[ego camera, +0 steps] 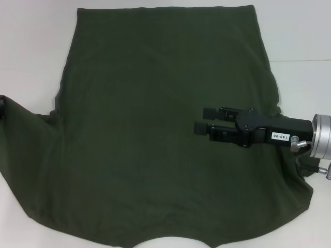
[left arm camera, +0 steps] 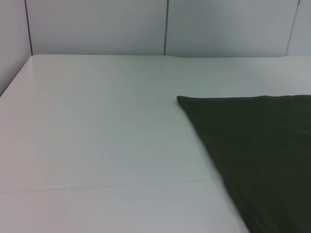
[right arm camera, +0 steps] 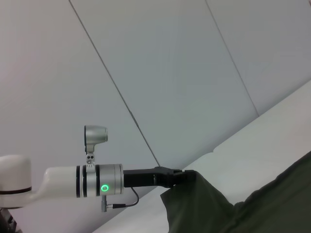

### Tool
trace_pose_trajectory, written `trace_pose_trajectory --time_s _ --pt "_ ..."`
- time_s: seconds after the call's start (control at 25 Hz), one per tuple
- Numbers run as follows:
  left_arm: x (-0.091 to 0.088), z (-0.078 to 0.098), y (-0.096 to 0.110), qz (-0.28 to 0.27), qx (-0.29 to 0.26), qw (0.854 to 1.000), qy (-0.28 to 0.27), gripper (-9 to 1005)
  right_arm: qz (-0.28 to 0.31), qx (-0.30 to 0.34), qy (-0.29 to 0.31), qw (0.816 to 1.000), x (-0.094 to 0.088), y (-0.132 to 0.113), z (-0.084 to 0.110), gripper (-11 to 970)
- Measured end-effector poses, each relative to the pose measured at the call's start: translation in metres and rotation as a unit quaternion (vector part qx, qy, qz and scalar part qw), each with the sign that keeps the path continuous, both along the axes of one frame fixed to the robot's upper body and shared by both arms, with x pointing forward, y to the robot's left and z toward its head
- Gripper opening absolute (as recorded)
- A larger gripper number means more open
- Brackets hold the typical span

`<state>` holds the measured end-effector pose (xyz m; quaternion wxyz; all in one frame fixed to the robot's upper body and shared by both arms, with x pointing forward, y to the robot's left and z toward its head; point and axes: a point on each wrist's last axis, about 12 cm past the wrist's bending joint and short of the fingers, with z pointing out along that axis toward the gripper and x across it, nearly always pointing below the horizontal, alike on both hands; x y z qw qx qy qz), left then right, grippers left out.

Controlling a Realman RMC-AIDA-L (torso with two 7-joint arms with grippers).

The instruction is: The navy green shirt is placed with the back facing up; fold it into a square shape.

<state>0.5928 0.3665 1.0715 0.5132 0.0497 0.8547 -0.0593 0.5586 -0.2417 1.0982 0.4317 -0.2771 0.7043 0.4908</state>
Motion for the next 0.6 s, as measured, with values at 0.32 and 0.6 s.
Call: trace_pose_trajectory --time_s 0.32,0.6 --pt "-0.009 0.014 -0.012 -0.06 -0.058 0.996 -0.009 -2 -0.001 0.001 0.001 1.0 -0.001 0.0 -0.002 766" --pt "-0.02 0.03 -0.034 -0.149 -0.134 0.98 -0.001 2 -0.001 0.0 -0.002 1.0 -0.002 0.0 -0.003 767"
